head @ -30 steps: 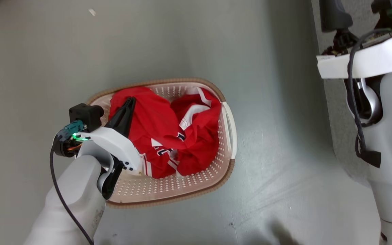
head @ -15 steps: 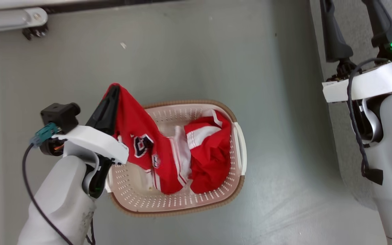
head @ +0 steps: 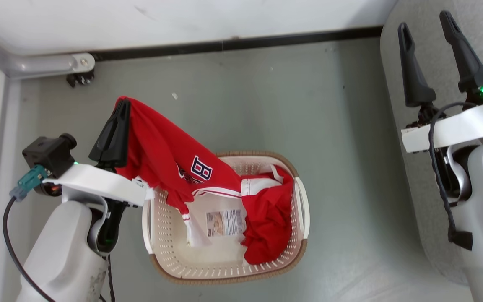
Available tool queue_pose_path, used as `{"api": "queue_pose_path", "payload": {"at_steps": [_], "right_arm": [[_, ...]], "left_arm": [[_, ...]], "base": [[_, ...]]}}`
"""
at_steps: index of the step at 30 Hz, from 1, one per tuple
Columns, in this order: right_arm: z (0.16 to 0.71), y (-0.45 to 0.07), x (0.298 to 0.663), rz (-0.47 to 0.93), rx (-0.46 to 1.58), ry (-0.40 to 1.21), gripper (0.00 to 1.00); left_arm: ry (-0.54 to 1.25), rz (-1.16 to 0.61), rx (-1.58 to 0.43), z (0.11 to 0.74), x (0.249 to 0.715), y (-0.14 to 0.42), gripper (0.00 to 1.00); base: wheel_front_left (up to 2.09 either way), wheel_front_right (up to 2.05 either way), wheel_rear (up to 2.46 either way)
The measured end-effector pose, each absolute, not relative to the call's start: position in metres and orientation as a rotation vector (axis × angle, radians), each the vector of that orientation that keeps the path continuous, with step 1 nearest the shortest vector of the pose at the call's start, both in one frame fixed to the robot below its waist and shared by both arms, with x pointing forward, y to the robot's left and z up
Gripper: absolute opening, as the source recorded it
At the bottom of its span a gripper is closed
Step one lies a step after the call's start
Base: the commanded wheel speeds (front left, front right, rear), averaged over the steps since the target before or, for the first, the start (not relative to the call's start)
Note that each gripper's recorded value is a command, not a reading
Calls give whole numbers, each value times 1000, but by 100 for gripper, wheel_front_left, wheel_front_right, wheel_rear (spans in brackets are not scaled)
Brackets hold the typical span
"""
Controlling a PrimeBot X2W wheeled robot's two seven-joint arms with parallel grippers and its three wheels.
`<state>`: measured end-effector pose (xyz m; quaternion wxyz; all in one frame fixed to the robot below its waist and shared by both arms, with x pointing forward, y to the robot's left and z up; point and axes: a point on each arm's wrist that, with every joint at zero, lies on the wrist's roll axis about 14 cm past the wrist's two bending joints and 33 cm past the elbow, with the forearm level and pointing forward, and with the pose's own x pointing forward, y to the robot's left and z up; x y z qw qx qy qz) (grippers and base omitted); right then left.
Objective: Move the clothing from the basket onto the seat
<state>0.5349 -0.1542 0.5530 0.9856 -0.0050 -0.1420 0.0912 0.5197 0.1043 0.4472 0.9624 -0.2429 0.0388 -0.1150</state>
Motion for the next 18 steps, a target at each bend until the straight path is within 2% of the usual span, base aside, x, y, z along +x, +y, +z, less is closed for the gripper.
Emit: {"api": "queue_pose_path", "payload": {"at_steps": [18], "right_arm": [[577,-161,488,155,-4,-302,100]], "left_arm": [[-155,-234,-437,539,495,128,0]], "base": [[0,0,0]]}}
